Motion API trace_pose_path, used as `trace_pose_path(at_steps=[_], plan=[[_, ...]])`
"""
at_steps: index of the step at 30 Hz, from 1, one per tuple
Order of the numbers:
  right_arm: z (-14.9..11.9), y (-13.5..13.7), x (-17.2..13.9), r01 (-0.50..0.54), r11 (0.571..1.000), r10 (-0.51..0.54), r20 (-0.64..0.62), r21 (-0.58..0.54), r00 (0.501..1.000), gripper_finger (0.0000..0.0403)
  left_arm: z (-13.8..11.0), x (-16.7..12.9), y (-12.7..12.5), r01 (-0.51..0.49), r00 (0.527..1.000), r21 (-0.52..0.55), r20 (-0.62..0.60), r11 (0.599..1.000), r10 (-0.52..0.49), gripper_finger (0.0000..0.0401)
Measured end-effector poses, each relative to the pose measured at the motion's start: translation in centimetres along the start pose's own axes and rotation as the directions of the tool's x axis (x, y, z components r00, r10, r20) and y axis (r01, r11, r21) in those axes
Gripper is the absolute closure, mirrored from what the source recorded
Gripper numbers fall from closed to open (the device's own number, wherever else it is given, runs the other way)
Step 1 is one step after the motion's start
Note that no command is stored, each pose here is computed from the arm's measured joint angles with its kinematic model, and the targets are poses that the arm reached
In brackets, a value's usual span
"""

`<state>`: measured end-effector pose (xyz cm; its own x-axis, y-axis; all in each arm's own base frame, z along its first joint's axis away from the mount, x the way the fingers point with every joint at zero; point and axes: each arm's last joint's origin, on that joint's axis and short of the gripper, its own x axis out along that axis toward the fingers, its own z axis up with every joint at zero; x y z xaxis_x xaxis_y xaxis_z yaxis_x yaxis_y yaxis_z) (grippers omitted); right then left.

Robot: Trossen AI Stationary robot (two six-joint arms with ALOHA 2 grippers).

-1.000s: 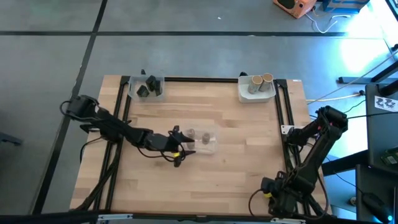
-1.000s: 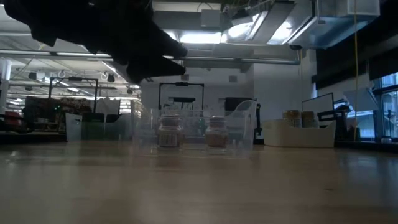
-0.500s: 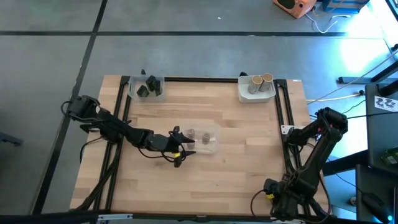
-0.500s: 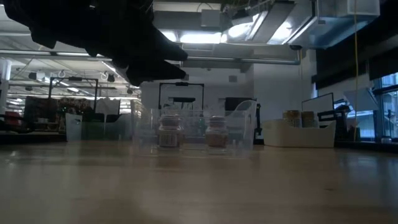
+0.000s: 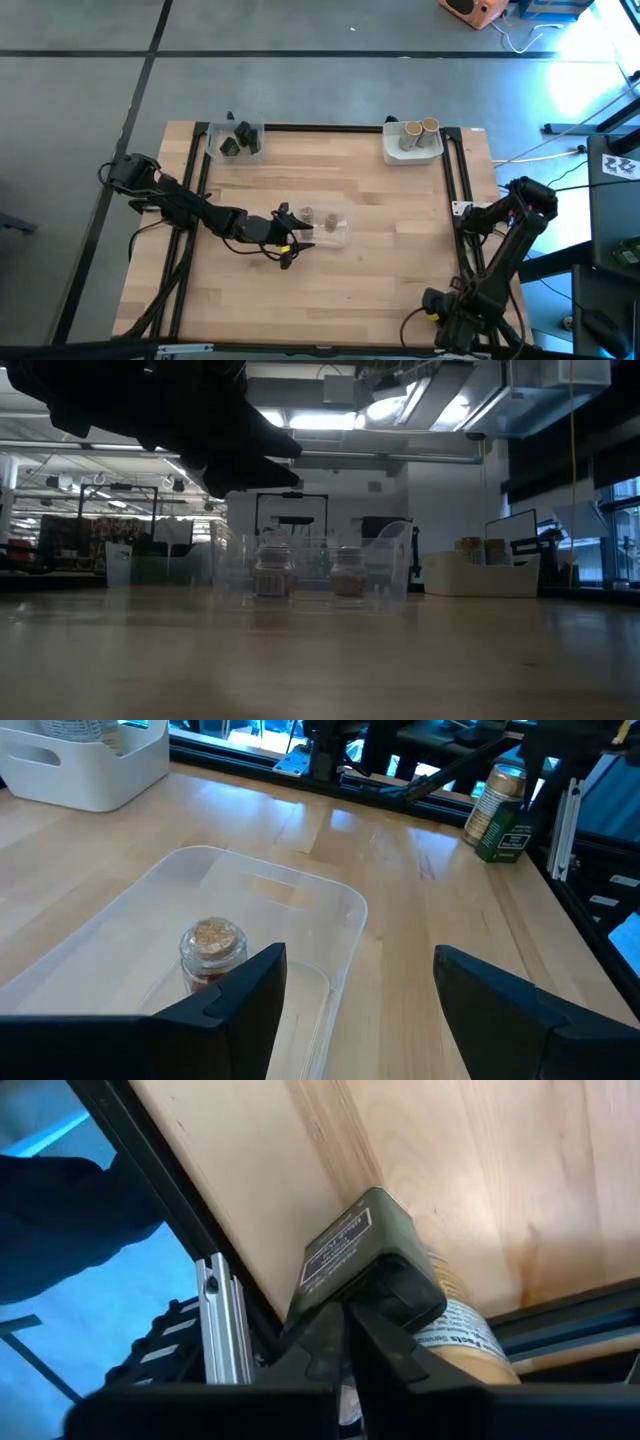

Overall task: Sort spices by type
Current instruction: Put the black seasoning can into the top transparent bin

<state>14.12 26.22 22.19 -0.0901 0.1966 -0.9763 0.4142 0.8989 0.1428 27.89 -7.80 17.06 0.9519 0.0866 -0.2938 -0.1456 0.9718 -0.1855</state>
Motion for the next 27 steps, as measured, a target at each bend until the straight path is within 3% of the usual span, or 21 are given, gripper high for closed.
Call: trace_pose_path(at_steps=[14,22,27], plan=[[3.3,-0.7,-0.5,0.068,0.994,-0.051,0.191,-0.086,0.980,0.0375,0.0,0.0,0.0,0.000,1.000,0.000,0.000,1.000,0.000,0.0164],[5.6,-3.2,-1.0,0.271,0.962,-0.259,0.183,-0.039,0.948,0.0374,0.0,0.0,0.0,0.000,1.000,0.004,-0.001,1.000,0.000,0.0164],[6.1,-4.1,-1.3,0.338,0.941,-0.332,0.174,-0.005,0.927,0.0374,0.0,0.0,0.0,-0.001,1.000,0.005,-0.003,1.000,0.001,0.0164]])
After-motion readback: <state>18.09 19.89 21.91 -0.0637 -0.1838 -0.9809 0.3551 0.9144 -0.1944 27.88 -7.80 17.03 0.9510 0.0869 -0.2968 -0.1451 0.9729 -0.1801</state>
